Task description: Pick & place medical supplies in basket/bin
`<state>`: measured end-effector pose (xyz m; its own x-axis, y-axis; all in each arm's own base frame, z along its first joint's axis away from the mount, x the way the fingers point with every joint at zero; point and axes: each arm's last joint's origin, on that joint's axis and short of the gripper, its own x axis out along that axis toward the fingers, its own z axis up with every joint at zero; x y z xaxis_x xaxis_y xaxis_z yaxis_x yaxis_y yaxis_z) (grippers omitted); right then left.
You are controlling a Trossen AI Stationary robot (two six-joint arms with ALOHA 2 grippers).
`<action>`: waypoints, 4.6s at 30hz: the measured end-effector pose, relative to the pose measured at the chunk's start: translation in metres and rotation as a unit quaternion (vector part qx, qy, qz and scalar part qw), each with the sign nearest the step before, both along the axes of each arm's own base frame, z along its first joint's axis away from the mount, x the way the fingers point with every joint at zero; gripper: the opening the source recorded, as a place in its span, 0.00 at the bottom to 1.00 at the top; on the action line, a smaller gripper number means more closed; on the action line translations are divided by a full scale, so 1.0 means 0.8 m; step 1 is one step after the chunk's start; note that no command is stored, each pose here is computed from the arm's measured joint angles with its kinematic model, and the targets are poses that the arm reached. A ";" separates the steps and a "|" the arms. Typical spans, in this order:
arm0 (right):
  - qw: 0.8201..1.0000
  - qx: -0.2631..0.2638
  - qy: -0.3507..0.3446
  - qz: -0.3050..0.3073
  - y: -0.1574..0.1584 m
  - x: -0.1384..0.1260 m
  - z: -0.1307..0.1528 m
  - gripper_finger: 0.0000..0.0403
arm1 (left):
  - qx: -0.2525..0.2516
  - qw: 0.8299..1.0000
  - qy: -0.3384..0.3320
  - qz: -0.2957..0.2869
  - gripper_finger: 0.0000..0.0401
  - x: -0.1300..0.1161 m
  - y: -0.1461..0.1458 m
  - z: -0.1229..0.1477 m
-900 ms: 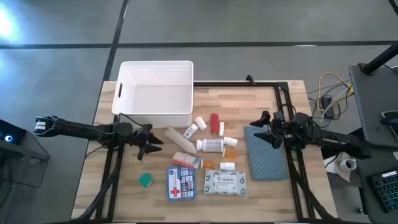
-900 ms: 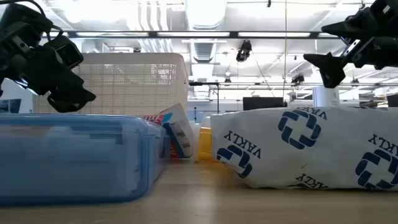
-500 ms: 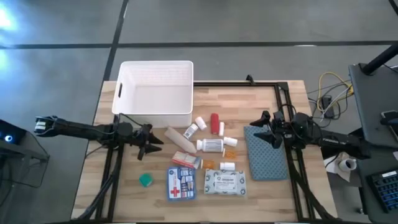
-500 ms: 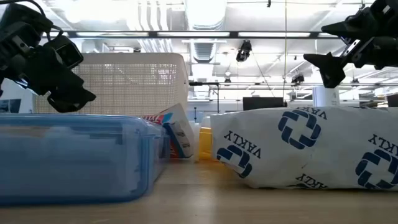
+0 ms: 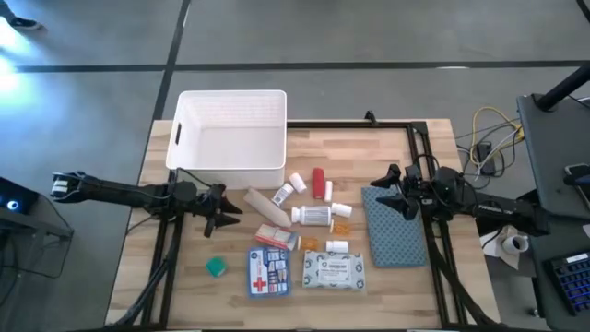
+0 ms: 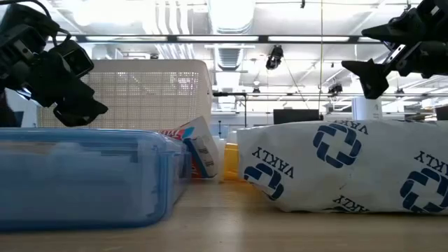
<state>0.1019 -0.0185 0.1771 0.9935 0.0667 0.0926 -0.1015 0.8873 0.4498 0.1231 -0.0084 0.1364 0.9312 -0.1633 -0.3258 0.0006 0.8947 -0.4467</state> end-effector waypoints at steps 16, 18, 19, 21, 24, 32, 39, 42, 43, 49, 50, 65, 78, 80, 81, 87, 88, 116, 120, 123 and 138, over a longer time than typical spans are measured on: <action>1.000 0.000 0.000 0.000 0.000 0.000 0.000 0.75 | 0.000 1.000 0.000 0.000 0.39 0.000 0.000 0.000; 1.000 0.000 0.000 0.000 0.000 0.000 0.000 0.75 | 0.000 1.000 0.000 0.000 0.39 0.000 0.000 0.000; 1.000 0.000 0.000 0.000 0.000 0.000 0.000 0.75 | 0.000 1.000 0.000 0.000 0.39 0.000 0.000 0.000; 1.000 0.000 0.000 0.000 0.000 0.000 0.000 0.75 | 0.000 1.000 0.000 0.000 0.39 0.000 0.000 0.000; 1.000 0.000 0.000 0.000 0.000 0.000 0.000 0.75 | 0.000 1.000 0.000 0.000 0.39 0.000 0.000 0.000; 1.000 0.000 0.000 0.000 0.000 0.000 0.000 0.75 | 0.000 1.000 0.000 0.000 0.39 0.000 0.000 0.000; 0.981 0.192 0.012 0.015 0.000 0.000 0.000 0.75 | 0.000 1.000 0.000 0.000 0.39 0.000 0.000 0.000; 0.965 0.258 -0.003 -0.038 -0.005 0.000 0.001 0.75 | 0.000 1.000 0.000 0.000 0.39 0.000 0.000 0.000; 0.956 0.286 -0.012 -0.060 -0.006 0.000 0.001 0.75 | 0.000 1.000 0.000 0.000 0.39 0.000 0.000 0.000; 0.898 0.423 -0.047 -0.112 -0.012 -0.001 0.000 0.75 | 0.000 1.000 0.000 0.000 0.39 0.000 0.000 0.000; 0.896 0.425 -0.052 -0.121 -0.013 -0.001 0.000 0.75 | 0.000 1.000 0.000 0.000 0.39 0.000 0.000 0.000; 0.858 0.448 -0.168 -0.184 -0.020 -0.007 0.017 0.75 | 0.000 1.000 0.000 0.000 0.39 0.000 0.000 0.000; 0.918 0.374 -0.060 -0.115 0.005 0.032 0.101 0.75 | 0.000 1.000 -0.001 0.000 0.39 0.000 0.000 0.000; 0.921 0.363 0.045 -0.135 0.012 0.044 0.117 0.75 | 0.000 1.000 -0.001 0.000 0.39 0.000 0.000 0.000; 0.913 0.361 0.113 -0.153 0.015 0.049 0.119 0.75 | 0.000 1.000 -0.001 0.000 0.39 0.000 0.000 0.000; 0.823 0.294 0.434 -0.218 0.037 0.077 0.128 0.75 | 0.000 1.000 -0.001 0.000 0.39 0.000 0.000 0.000; 0.814 0.273 0.467 -0.210 0.040 0.086 0.127 0.75 | 0.000 1.000 -0.001 0.000 0.39 0.000 0.000 0.000; 0.676 -0.026 0.733 -0.073 0.020 0.266 -0.009 0.75 | 0.000 1.000 -0.001 0.000 0.39 0.000 0.000 0.000; 0.658 -0.033 0.749 -0.068 0.020 0.269 -0.029 0.74 | 0.000 1.000 -0.001 0.000 0.39 0.000 0.000 0.000; 0.644 -0.034 0.762 -0.068 0.020 0.271 -0.043 0.72 | 0.000 1.000 -0.001 0.000 0.39 0.000 0.000 0.000; 0.647 -0.078 0.757 -0.050 0.020 0.285 -0.044 0.50 | 0.000 1.000 -0.001 0.000 0.39 0.000 0.000 0.000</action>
<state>0.3301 -0.0024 0.1423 -0.0629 -0.1132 -0.9916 0.4125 0.9018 -0.1291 0.1231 -0.0084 0.1367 0.9317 -0.1631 -0.3244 0.0011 0.8947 -0.4466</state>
